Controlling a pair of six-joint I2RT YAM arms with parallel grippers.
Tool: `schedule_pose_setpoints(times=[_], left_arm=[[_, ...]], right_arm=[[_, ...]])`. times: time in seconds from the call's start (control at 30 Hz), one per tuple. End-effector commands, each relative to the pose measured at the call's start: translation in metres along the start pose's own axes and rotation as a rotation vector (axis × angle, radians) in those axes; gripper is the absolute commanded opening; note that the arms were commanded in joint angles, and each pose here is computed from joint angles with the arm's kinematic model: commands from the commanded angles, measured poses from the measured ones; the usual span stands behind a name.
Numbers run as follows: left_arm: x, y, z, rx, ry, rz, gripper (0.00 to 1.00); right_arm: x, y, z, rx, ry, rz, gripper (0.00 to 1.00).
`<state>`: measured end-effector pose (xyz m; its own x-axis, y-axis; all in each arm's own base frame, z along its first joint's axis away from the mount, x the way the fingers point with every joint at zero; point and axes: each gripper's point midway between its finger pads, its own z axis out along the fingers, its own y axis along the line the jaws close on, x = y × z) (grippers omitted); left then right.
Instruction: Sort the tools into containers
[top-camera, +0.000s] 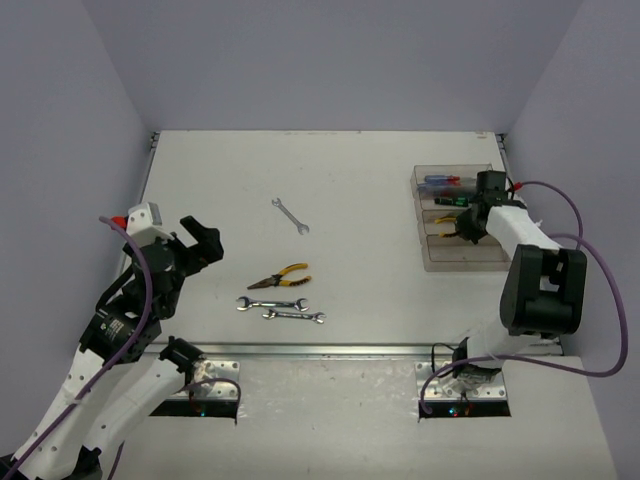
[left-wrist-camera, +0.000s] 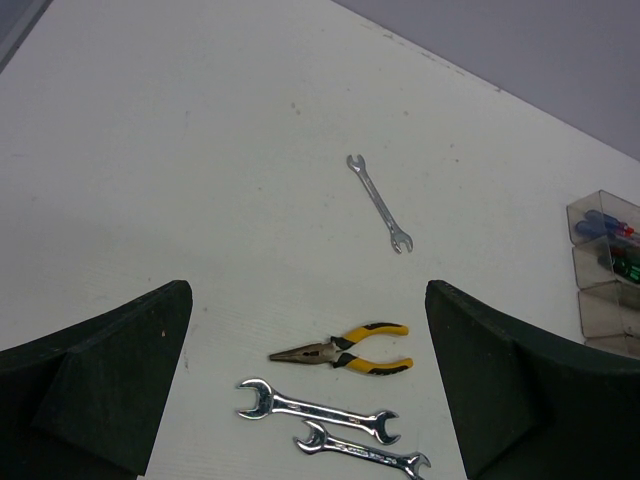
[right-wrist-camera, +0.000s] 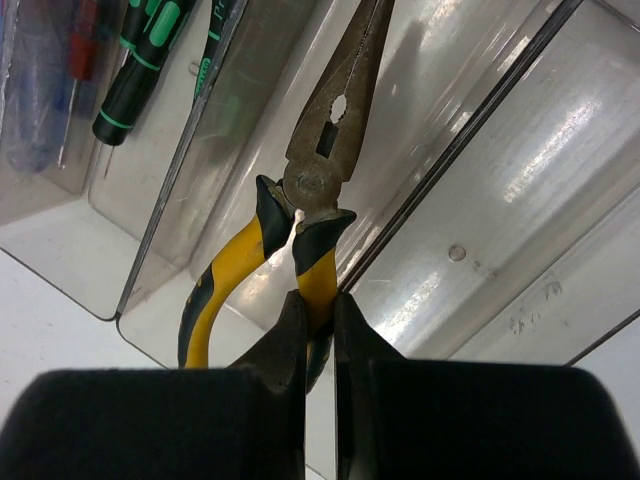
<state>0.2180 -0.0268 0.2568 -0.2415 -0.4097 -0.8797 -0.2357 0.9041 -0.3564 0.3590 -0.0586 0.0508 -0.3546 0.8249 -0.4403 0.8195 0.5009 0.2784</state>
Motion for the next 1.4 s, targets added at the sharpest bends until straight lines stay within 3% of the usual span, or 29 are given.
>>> schedule_pose_setpoints(times=[0.0, 0.17, 0.23, 0.3, 0.37, 0.43, 0.63, 0.7, 0.83, 0.9, 1.0, 1.07, 1.1, 1.2, 1.3, 1.37], left_arm=[[-0.011, -0.005, -0.001, 0.026, -0.04, -0.016, 1.0], [-0.01, -0.005, -0.001, 0.027, -0.038, -0.015, 1.0], [-0.01, -0.005, 0.0, 0.027, -0.037, -0.013, 1.0], [-0.01, -0.005, 0.0, 0.026, -0.038, -0.014, 1.0], [-0.01, -0.005, -0.001, 0.027, -0.039, -0.015, 1.0], [-0.01, -0.005, -0.001, 0.026, -0.038, -0.015, 1.0], [-0.01, -0.005, -0.001, 0.027, -0.038, -0.015, 1.0], [-0.01, -0.005, 0.0, 0.025, -0.038, -0.015, 1.0], [-0.01, -0.003, 0.0, 0.011, -0.037, -0.017, 1.0], [-0.011, 0.0, 0.001, -0.009, -0.044, -0.025, 1.0], [-0.014, 0.006, -0.001, -0.039, -0.056, -0.036, 1.0], [-0.016, 0.009, -0.002, -0.051, -0.069, -0.049, 1.0], [-0.018, 0.009, -0.004, -0.049, -0.077, -0.055, 1.0], [-0.017, 0.009, -0.004, -0.048, -0.077, -0.055, 1.0], [-0.017, 0.01, -0.002, -0.055, -0.074, -0.053, 1.0], [-0.016, 0.01, -0.002, -0.056, -0.069, -0.05, 1.0]], right_arm=[[-0.029, 0.023, 0.007, -0.016, -0.055, 0.068, 0.0], [-0.033, 0.029, 0.007, -0.024, -0.049, 0.06, 0.02], [-0.034, 0.031, 0.005, -0.033, -0.047, 0.057, 0.09], [-0.034, 0.032, 0.003, -0.044, -0.044, 0.053, 0.31], [-0.033, 0.037, 0.0, -0.064, -0.035, 0.047, 0.63], [-0.034, 0.039, -0.003, -0.073, -0.029, 0.042, 0.76], [-0.027, 0.054, -0.021, -0.171, 0.009, 0.0, 0.78], [-0.031, 0.074, -0.043, -0.271, -0.037, -0.084, 0.79], [-0.001, 0.125, -0.093, -0.496, -0.078, -0.383, 0.83], [0.034, 0.151, -0.12, -0.577, -0.127, -0.644, 0.96], [0.123, 0.175, -0.161, -0.698, -0.18, -1.081, 0.99], [0.187, 0.172, -0.176, -0.887, -0.095, -1.398, 0.99], [0.236, 0.16, -0.188, -1.031, 0.032, -1.525, 0.99], [0.297, 0.139, -0.18, -1.092, 0.06, -1.861, 0.99], [0.334, 0.133, -0.168, -1.024, 0.081, -2.033, 0.88], [0.353, 0.141, -0.162, -0.967, 0.116, -2.087, 0.7]])
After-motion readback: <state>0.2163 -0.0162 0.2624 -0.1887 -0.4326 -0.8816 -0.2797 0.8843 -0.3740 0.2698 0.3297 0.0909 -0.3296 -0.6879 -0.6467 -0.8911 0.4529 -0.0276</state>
